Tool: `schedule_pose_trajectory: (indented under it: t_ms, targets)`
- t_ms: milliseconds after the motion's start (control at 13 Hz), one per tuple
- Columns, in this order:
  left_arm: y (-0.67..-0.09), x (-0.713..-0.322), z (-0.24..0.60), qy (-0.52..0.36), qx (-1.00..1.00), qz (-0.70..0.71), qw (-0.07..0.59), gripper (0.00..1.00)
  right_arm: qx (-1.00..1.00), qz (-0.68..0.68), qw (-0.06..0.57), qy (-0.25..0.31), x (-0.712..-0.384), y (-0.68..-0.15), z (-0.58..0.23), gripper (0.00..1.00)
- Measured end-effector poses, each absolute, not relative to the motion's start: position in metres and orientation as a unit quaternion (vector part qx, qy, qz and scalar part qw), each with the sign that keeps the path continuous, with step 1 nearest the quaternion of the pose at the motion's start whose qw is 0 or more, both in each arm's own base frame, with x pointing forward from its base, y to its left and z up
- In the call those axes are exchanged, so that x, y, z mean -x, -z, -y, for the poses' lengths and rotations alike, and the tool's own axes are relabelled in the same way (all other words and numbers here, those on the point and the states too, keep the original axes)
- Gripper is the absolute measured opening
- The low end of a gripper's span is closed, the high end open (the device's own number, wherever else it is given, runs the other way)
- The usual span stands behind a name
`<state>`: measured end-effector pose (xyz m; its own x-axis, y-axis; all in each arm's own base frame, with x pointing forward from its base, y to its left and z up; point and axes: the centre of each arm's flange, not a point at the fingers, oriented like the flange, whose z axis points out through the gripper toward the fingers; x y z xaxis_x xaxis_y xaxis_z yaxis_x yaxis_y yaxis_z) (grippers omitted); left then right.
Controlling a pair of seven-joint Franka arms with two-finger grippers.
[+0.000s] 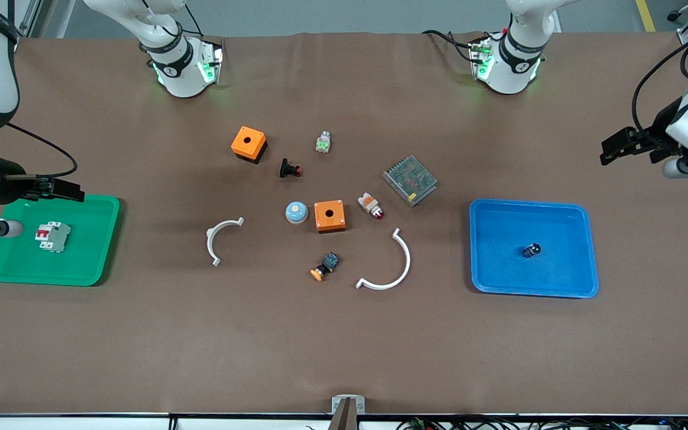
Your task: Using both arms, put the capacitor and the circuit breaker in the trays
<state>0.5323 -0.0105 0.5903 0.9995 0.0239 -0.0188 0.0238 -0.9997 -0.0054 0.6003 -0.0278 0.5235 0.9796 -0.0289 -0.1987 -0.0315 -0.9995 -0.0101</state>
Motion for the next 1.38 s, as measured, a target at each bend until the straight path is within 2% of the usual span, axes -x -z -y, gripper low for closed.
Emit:
schedule_pose_trajectory:
  t_ms: [615, 1385]
  targets:
    - [-0.592, -0.588, -0.011, 0.01, 0.999, 0.018, -0.028, 1.0, 0.995, -0.006, 0.005, -0.098, -0.599, -0.529, 0.017, 1.0]
    - [-0.598, -0.591, -0.015, 0.018, 0.999, 0.022, -0.029, 1.0, 0.997, -0.017, 0.006, -0.081, -0.588, -0.58, 0.028, 1.0]
